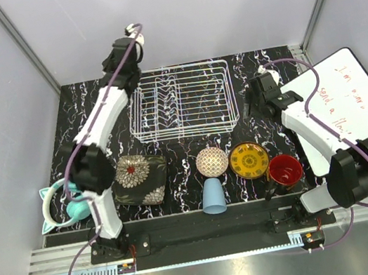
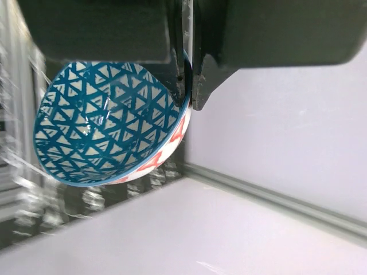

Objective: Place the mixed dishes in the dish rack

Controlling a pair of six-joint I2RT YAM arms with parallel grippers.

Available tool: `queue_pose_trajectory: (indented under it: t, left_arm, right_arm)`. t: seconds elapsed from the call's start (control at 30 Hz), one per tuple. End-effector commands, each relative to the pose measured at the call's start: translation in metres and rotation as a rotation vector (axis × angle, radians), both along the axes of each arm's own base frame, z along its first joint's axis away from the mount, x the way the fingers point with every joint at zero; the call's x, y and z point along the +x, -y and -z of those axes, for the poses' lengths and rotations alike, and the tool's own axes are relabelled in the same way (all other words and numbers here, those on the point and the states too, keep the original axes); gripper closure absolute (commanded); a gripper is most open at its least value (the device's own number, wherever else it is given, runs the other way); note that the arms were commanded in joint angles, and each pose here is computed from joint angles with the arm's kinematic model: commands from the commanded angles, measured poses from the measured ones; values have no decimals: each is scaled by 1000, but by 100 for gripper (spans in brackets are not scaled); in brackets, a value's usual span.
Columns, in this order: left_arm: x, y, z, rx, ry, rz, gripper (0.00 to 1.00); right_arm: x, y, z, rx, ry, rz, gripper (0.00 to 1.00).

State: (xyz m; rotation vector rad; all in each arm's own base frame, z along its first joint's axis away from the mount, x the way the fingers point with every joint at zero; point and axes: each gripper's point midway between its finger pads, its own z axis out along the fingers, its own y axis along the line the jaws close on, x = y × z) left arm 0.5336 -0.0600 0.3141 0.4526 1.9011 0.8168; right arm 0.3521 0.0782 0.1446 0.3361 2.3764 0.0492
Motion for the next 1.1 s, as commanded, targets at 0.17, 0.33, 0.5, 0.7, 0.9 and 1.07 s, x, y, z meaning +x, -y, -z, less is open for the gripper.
queue_pose_trajectory:
  t: [0.17,0.33,0.5,0.7,0.9,1.07]
  left_arm:
    - [-2,23,-7,68,136,-187,100]
    - [-12,45,6,79,105,-181,100]
    - [-14,53,26,104,81,-202,100]
    - [-7,54,47,155,55,-244,100]
    - [-1,58,67,208,43,-282,100]
    - [5,66,89,254,22,-289,100]
  right_arm:
    - [-3,-2,-6,26,53,20,29]
    - [0,-6,-3,47,48,17,29]
    - [-1,-7,-6,57,54,14,30]
    - [-6,-6,-12,66,72,19,29]
    - [-9,-5,-12,73,74,25,30]
    - [-11,-5,-15,86,81,30,30]
